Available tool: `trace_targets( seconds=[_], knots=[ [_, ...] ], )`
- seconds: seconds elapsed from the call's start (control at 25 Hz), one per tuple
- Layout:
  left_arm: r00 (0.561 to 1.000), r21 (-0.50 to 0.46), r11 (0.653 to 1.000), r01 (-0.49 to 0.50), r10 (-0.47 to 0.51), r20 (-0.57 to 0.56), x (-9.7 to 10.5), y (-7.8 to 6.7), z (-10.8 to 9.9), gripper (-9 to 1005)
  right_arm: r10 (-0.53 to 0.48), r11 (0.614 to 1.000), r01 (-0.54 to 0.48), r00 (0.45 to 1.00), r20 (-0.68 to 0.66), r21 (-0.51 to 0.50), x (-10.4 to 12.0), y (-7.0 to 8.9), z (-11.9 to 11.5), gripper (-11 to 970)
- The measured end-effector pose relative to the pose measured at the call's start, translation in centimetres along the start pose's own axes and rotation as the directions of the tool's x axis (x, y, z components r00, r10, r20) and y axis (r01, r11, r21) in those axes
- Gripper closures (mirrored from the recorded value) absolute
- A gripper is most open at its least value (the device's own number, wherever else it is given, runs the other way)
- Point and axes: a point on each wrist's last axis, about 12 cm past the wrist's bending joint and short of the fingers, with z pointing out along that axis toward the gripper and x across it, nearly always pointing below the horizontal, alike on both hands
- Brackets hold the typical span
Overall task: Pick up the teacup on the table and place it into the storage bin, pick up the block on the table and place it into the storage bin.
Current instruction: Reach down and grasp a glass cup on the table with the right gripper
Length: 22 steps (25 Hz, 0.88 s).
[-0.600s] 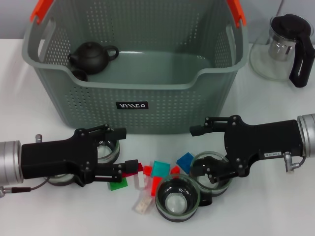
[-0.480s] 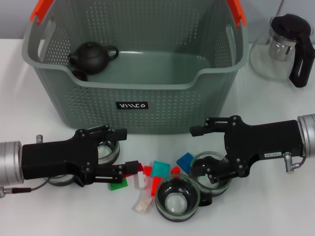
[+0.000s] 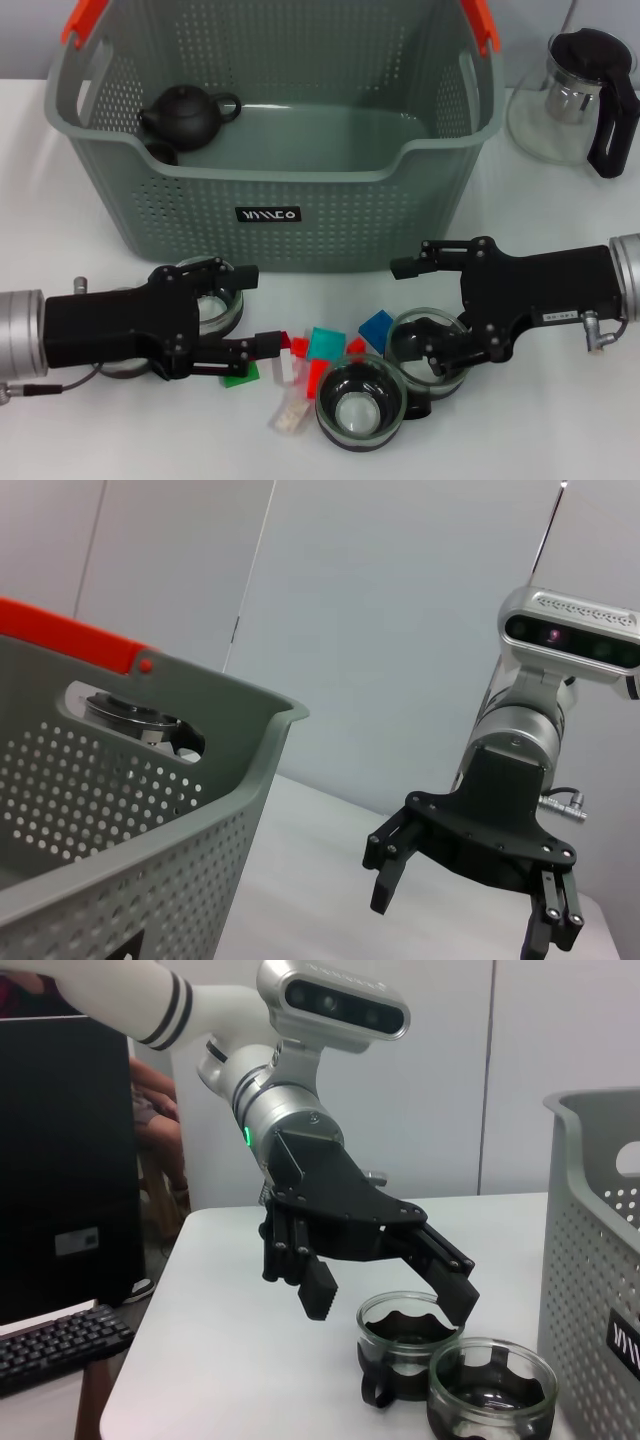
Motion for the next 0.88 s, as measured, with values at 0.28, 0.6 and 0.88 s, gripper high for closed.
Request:
trace_targets(
  seconds=[0.28, 0.6, 0.88],
  knots=[
    [1.0, 0.024, 1.0, 0.006, -0.007, 0.025, 0.2, -0.6, 0.2, 63, -0.042, 0.999, 0.042, 0.999, 0.009, -0.02, -0.8, 0.2, -1.7, 47],
    [0.999, 0.029, 0.999, 0.014, -0.015, 0.043, 1.1, -1.1, 0.9, 63, -0.025, 0.999, 0.021, 0.993, -0.116, -0.035, -1.3, 0.8, -5.1, 46],
    [0.999, 0.066, 0.998, -0.002, -0.002, 0.05, 1.3, -1.6, 2.3, 62, -0.022, 0.997, 0.005, 0.977, -0.212, -0.079, -2.1, 1.0, -6.3, 46]
  ],
)
